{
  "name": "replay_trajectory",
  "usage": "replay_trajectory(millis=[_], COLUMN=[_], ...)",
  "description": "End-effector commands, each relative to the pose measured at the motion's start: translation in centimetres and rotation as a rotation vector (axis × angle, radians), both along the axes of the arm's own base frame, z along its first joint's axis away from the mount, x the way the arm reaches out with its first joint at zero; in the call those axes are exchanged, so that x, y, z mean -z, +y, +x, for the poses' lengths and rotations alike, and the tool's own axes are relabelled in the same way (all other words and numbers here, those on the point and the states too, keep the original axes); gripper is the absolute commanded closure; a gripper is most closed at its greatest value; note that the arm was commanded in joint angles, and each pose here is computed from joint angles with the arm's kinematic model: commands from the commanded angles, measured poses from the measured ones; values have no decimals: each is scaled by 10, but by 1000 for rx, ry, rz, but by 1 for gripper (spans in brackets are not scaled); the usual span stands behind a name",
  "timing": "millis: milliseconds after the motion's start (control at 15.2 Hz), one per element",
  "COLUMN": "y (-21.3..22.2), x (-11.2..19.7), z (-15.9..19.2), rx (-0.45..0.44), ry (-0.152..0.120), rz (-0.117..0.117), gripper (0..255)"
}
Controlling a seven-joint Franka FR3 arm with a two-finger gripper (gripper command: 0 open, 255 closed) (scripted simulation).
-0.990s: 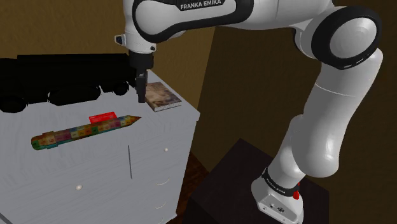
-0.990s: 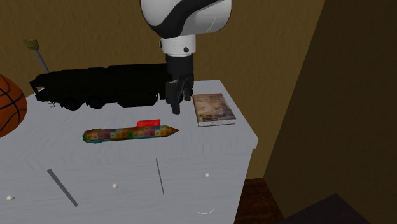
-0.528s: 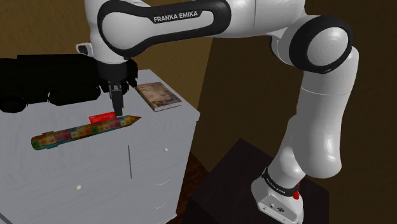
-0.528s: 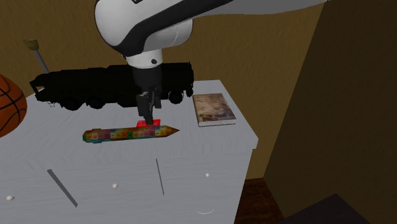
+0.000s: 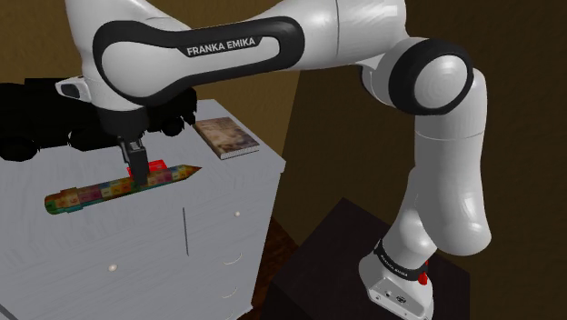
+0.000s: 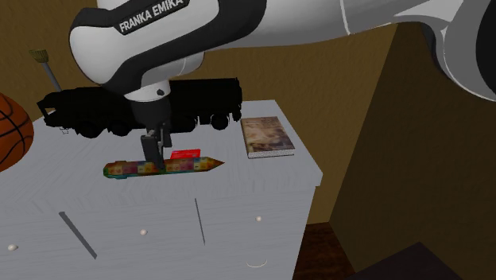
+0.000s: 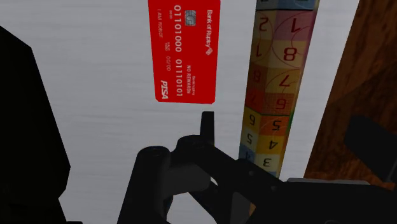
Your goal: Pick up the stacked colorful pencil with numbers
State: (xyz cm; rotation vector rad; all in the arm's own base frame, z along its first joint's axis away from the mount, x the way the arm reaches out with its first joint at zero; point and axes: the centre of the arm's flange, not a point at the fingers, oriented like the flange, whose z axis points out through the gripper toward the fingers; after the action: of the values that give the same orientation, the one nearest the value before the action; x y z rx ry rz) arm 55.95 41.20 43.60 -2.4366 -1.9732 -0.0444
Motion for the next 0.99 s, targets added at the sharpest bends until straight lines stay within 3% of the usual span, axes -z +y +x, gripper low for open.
replay_trajectory(millis=[0,330,396,924], y=[1,1,2,1], x=[11,30,30,31], z=[-1,-1,0,-1], rx=[-4,-4,-4,-4], ry=[-1,-1,-1,-1], rz=[0,0,0,0], gripper=[0,0,255,255])
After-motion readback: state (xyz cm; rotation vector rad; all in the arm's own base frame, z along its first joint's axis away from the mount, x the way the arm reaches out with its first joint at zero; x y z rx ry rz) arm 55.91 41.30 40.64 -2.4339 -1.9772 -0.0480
